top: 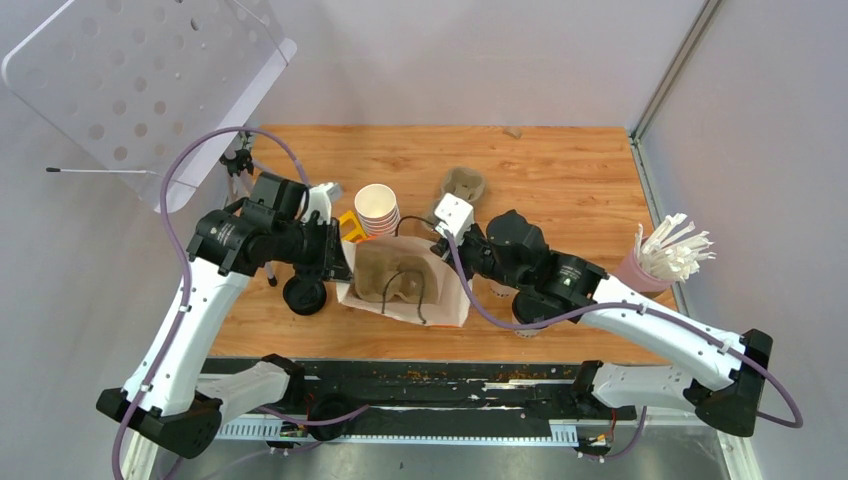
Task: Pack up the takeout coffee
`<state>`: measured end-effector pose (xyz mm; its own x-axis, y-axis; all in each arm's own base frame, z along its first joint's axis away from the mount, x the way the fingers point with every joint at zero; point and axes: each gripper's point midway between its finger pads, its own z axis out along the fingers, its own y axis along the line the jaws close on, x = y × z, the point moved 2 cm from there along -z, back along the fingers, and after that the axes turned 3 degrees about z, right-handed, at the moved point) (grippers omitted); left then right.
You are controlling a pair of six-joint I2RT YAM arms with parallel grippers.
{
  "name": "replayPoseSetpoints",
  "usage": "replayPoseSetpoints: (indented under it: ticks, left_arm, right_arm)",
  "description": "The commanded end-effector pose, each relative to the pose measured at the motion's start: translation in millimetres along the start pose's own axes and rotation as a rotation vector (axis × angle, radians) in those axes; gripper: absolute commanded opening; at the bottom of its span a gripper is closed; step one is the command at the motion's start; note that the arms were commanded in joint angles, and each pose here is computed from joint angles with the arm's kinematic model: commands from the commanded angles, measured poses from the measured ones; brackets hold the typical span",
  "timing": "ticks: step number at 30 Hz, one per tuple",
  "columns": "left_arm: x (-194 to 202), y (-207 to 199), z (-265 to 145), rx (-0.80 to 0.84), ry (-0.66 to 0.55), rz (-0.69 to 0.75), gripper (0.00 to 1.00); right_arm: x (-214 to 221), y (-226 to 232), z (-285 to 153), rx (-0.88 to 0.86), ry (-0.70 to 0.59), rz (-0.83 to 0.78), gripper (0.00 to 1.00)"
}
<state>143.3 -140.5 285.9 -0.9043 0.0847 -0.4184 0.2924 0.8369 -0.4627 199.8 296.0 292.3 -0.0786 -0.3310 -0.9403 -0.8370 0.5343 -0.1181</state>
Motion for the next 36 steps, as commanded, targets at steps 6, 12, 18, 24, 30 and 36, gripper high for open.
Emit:
replayPoseSetpoints:
  ticks: [6, 12, 18, 24, 30, 36]
  left_arm:
    - [-34.3, -8.8, -19.9, 0.012, -0.264, 0.061, 0.00]
    - [-35.5, -32.2, -24.3, 0.118, -0.194, -0.020, 0.00]
    - [-49.4, -45.6, -29.1, 0.138, -0.151, 0.016, 0.00]
    - [-33.7, -29.3, -18.6, 0.081, -0.069, 0.025, 0.00]
    - [-48.0, -37.5, -35.4, 0.062, -0.088, 0.041, 0.00]
    - [6.5, -1.1, 6.9, 0.023, 0.040, 0.040, 0.00]
  right_arm:
    - [-59.6, -6.2, -23.7, 0.031, -0.187, -0.050, 0.00]
    - [-47.4, -2.0, -15.7, 0.017, -0.135, -0.007, 0.00]
    - [-24.1, -3.7, -3.6, 0.048, -0.102, 0.032, 0.00]
    - [-27.7, -11.4, -7.1, 0.080, -0.116, 0.050, 0.00]
    - [-59.1, -22.0, -22.4, 0.103, -0.174, 0.019, 0.00]
    - [0.8, -0.2, -6.7, 0.007, -0.078, 0.038, 0.00]
